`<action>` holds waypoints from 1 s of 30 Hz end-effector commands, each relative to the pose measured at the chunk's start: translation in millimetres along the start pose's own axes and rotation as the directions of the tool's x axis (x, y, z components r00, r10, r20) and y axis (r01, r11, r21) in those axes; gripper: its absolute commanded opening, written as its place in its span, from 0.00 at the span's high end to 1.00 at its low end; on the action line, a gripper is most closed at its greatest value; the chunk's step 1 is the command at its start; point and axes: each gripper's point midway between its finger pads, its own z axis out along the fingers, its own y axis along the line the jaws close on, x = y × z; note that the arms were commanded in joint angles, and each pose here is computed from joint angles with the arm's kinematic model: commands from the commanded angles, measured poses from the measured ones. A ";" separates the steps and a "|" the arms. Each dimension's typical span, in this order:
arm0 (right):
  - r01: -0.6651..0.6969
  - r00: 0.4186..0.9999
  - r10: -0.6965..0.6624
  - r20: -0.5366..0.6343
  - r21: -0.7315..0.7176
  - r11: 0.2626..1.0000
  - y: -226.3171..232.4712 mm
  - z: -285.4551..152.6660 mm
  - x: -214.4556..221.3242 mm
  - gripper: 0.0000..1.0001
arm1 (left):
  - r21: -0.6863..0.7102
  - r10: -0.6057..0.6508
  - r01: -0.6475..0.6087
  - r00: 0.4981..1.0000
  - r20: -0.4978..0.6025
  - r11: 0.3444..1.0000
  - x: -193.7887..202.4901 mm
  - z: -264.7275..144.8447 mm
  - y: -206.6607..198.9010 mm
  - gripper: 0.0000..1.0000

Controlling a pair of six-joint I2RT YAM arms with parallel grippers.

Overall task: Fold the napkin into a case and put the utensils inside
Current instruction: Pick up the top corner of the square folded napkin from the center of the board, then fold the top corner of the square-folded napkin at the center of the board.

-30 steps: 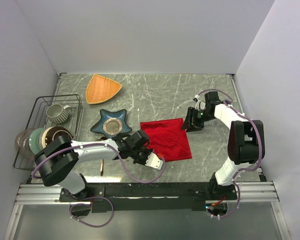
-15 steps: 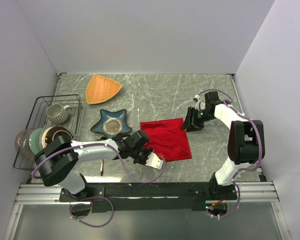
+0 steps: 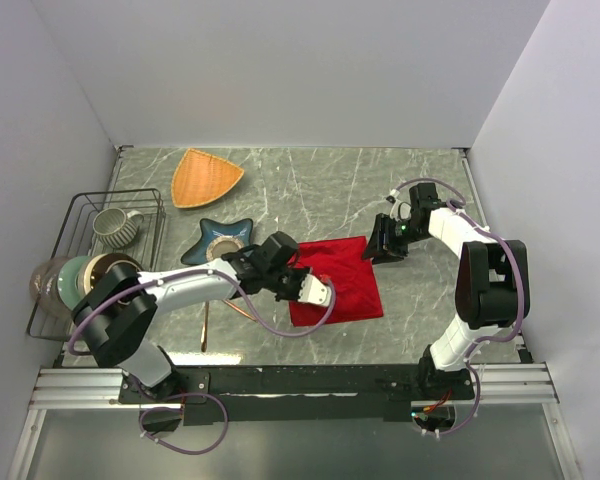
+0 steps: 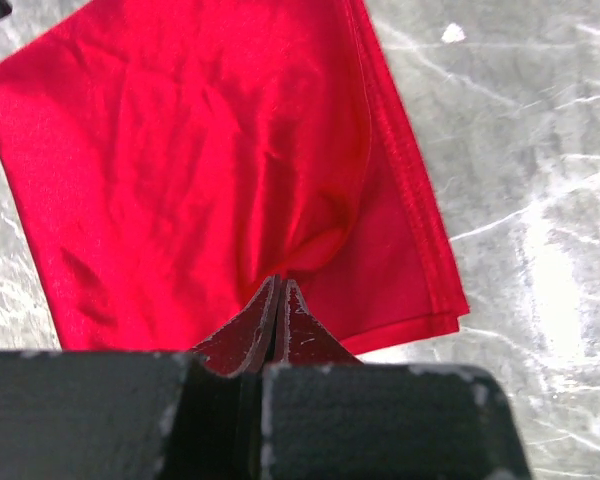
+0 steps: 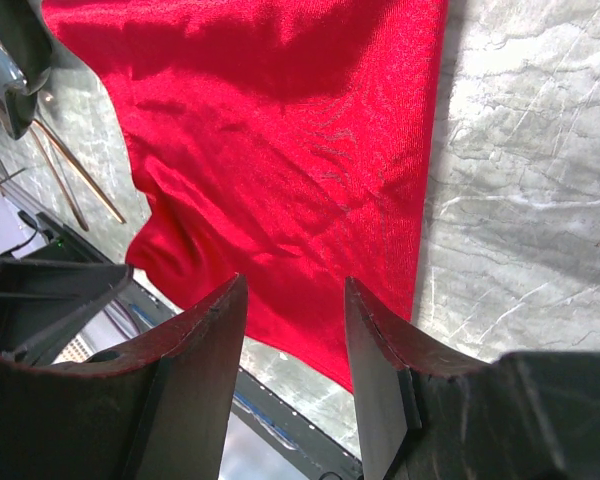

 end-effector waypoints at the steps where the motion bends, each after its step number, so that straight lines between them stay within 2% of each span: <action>1: 0.023 0.999 -0.022 0.041 -0.024 0.999 7.7 -6.2 -12.6 0.48 | -0.010 0.002 -0.002 0.998 0.061 1.000 -15.2 1.0 16.1 0.99; 8: 0.022 0.999 -0.021 0.034 -0.040 0.999 9.7 -6.3 -14.1 0.46 | -0.062 -0.037 0.041 0.997 0.074 0.997 -13.5 19.0 60.0 0.99; 23: -0.008 0.999 0.012 0.053 -0.066 0.998 2.8 -11.6 -18.1 0.43 | -0.206 0.018 0.002 0.996 0.092 0.979 -10.0 59.9 158.1 0.99; 28: -0.013 0.998 0.017 0.054 -0.084 0.996 3.3 -7.5 -24.5 0.44 | -0.193 0.029 -0.003 0.991 0.130 0.981 -19.7 68.6 167.5 0.99; 29: -0.011 0.998 0.015 0.057 -0.084 0.996 3.1 -7.0 -26.6 0.44 | -0.179 0.024 -0.001 0.992 0.124 0.984 -21.3 66.8 167.2 0.97; 30: -0.006 0.998 0.012 0.061 -0.086 0.996 3.7 -7.1 -29.0 0.45 | -0.178 0.021 0.001 0.992 0.126 0.984 -22.4 66.0 167.4 0.75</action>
